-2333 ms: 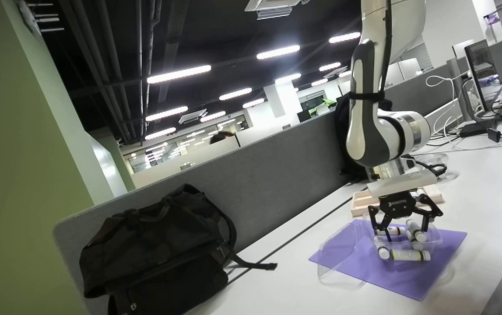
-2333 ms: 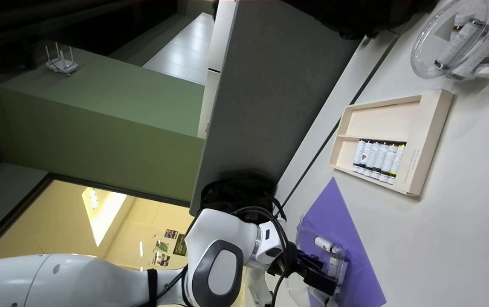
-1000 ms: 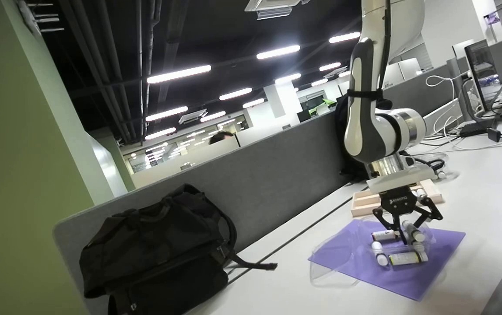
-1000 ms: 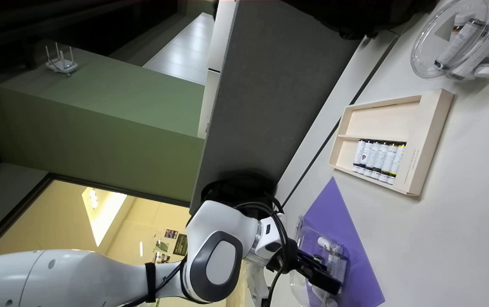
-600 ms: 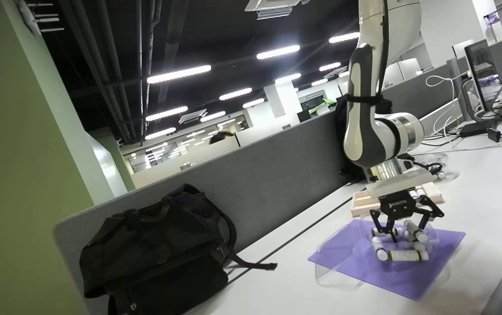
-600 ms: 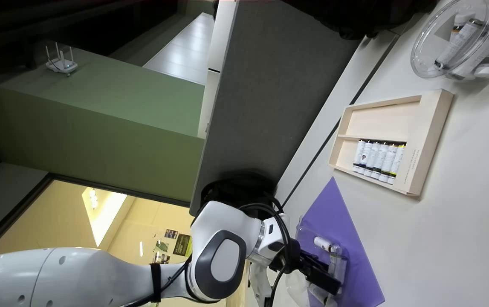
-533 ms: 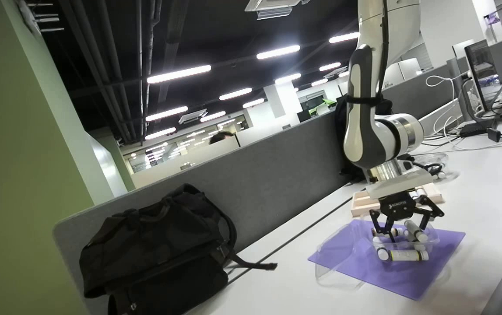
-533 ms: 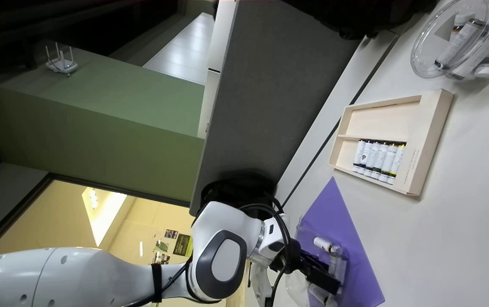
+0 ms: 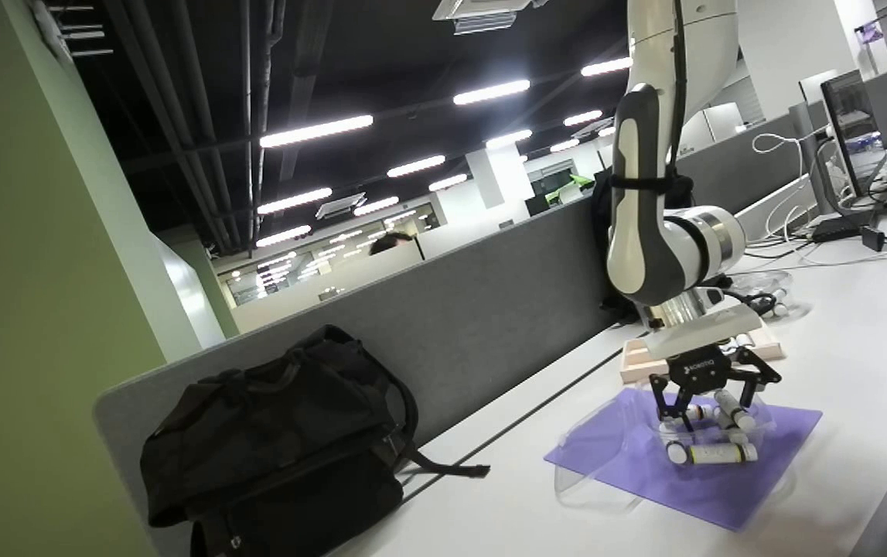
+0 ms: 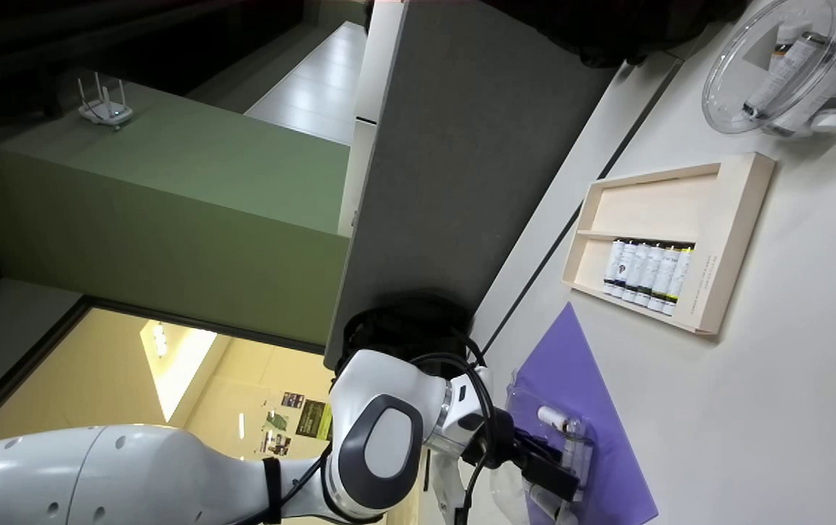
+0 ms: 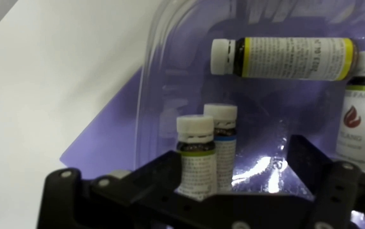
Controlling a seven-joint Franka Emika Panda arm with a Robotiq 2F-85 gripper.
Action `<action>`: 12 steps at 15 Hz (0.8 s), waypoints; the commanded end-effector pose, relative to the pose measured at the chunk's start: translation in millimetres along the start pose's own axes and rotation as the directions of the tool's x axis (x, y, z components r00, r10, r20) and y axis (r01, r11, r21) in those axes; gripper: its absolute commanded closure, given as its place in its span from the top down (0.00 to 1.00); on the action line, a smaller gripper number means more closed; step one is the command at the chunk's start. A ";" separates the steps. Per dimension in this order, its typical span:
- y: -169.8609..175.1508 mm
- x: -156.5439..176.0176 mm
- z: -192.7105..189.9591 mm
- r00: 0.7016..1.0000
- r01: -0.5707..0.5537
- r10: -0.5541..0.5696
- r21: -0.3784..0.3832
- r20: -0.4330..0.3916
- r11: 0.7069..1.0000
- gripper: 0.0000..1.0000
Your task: Remove one bottle from the clear container and place it on the table
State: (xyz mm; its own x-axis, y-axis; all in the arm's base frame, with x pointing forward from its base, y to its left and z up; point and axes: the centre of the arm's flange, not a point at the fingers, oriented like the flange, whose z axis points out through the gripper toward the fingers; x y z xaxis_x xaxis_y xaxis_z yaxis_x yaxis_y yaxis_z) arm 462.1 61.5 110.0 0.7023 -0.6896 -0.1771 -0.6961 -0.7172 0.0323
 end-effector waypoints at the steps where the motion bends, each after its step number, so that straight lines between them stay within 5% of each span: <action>1: -5.1 2.0 20.1 1.000 -0.010 0.010 -0.022 -0.024 1.000 1.00; 12: -10.0 -9.2 37.4 0.992 0.017 -0.020 -0.027 -0.126 0.999 1.00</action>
State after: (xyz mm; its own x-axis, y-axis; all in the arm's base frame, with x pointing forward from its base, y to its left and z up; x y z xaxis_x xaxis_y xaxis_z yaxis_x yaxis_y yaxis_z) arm 458.0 74.1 104.2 0.7338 -0.6725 -0.0962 -0.6726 -0.7391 0.0365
